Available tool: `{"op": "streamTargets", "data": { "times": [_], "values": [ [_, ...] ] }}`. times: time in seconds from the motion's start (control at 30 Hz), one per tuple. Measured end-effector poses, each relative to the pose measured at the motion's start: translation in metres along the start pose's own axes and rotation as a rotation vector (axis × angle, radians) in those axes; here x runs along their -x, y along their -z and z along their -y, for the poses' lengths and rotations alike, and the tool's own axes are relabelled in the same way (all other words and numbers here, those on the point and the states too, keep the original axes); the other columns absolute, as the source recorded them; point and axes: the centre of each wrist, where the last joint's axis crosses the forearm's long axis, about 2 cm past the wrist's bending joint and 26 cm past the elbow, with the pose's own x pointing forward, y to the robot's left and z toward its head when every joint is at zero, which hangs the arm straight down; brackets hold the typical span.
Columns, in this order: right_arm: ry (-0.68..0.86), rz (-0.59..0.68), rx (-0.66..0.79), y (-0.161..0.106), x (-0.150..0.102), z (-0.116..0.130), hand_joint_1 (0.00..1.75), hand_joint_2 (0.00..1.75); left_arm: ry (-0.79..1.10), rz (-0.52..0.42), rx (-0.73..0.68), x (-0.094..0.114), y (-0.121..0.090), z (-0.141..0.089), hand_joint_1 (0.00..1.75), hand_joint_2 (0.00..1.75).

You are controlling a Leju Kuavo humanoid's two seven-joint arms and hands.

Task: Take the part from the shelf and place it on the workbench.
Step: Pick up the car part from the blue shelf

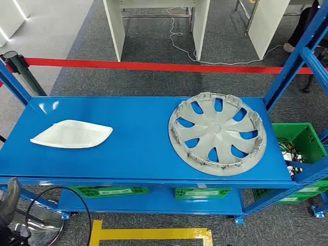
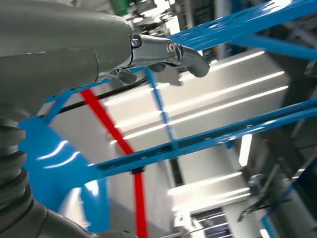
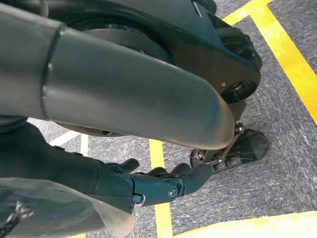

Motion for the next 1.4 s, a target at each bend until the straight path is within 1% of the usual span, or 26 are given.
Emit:
{"op": "streamTargets", "data": {
  "times": [0.13,0.27,0.4,0.5,0.57,0.67,0.73,0.83,0.93,1.27,1.4],
  "values": [
    [-0.011,-0.003,-0.005,0.000,-0.001,-0.001,0.00,0.00,-0.022,0.020,0.025,-0.005,0.002,0.005,0.00,1.75],
    [-0.055,-0.005,-0.011,0.001,-0.004,-0.002,0.00,0.00,-0.096,0.019,0.123,-0.010,0.012,0.024,0.00,1.75],
    [-0.195,0.043,0.002,0.001,-0.006,-0.005,0.00,0.00,-0.184,-0.002,0.331,-0.009,0.025,0.051,0.00,1.75],
    [-0.302,0.097,0.001,0.001,-0.009,-0.008,0.00,0.00,-0.305,-0.085,0.532,-0.005,0.030,0.073,0.00,1.75],
    [-0.373,0.114,-0.002,0.001,-0.010,-0.010,0.00,0.00,-0.337,-0.108,0.644,0.000,0.032,0.088,0.00,1.75],
    [-0.466,0.131,-0.008,0.001,-0.012,-0.013,0.00,0.00,-0.309,-0.081,0.761,0.004,0.037,0.109,0.00,1.75],
    [-0.498,0.132,-0.010,0.001,-0.013,-0.014,0.00,0.00,-0.282,-0.057,0.817,0.006,0.042,0.121,0.00,1.75],
    [-0.527,0.127,-0.012,0.001,-0.014,-0.016,0.00,0.00,-0.255,-0.027,0.867,0.007,0.049,0.134,0.00,1.75],
    [-0.540,0.127,-0.014,0.001,-0.014,-0.016,0.00,0.00,-0.244,-0.021,0.889,0.009,0.052,0.141,0.00,1.75],
    [-0.561,0.126,-0.018,0.001,-0.014,-0.017,0.00,0.00,-0.226,-0.019,0.920,0.014,0.053,0.147,0.00,1.75],
    [-0.573,0.111,-0.019,0.001,-0.013,-0.017,0.00,0.00,-0.189,-0.003,0.939,0.014,0.057,0.150,0.00,1.75]
  ]
}}
